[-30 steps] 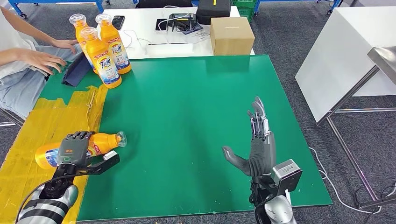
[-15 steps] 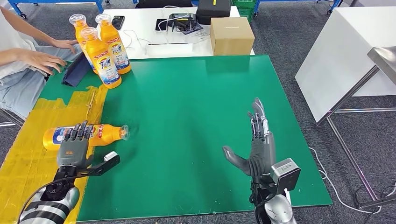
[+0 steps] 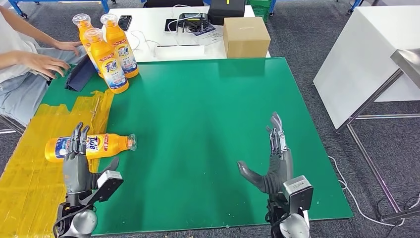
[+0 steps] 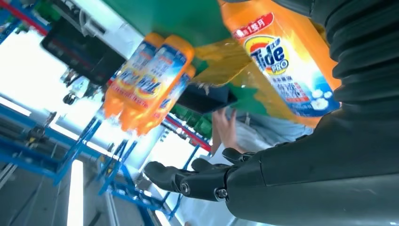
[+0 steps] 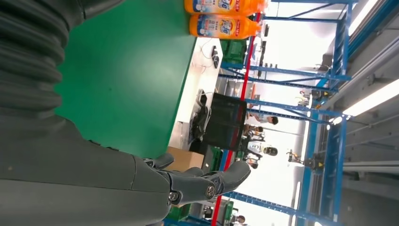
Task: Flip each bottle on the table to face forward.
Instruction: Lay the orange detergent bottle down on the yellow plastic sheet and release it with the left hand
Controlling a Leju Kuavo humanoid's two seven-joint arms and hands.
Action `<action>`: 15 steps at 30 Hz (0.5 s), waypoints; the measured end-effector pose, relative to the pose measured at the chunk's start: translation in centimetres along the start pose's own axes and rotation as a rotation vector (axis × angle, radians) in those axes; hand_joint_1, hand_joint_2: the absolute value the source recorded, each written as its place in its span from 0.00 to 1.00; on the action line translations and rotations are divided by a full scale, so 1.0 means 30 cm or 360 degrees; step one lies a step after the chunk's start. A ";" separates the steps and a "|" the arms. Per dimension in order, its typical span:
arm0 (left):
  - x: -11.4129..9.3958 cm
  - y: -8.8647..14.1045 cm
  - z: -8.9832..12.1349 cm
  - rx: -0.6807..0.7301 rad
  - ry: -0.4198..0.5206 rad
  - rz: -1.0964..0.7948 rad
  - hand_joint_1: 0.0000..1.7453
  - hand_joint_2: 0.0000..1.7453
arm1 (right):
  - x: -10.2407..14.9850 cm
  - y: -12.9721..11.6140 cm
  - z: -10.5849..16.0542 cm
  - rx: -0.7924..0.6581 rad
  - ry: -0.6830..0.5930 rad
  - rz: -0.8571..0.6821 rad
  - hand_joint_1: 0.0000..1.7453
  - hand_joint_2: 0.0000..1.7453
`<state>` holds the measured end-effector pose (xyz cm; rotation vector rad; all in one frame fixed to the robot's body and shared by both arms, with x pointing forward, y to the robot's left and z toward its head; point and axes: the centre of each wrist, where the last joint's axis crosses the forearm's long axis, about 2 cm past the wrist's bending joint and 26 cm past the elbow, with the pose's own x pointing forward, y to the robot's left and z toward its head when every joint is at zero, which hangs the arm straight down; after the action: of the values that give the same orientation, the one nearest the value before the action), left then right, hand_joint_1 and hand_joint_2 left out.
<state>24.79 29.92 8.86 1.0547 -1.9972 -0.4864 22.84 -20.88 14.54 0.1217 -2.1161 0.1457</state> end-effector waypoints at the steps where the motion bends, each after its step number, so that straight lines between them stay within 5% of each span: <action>1: 0.016 0.004 0.002 0.0022 0.0010 0.0084 0.00 1.00 | 0.000 -0.001 0.003 -0.0003 0.0003 0.0012 0.00 1.00; 7: 0.143 0.020 0.008 0.0070 0.0005 0.0625 0.00 1.00 | -0.004 -0.001 0.055 -0.0025 0.0064 0.0060 0.00 1.00; 15: 0.292 -0.017 0.045 -0.0343 0.0082 0.1401 0.00 1.00 | 0.010 0.000 0.131 -0.0073 0.0102 0.0078 0.00 1.00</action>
<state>21.13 22.44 11.92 0.0045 -2.0685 -0.1765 19.40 -21.49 12.75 0.0375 -2.0577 0.1280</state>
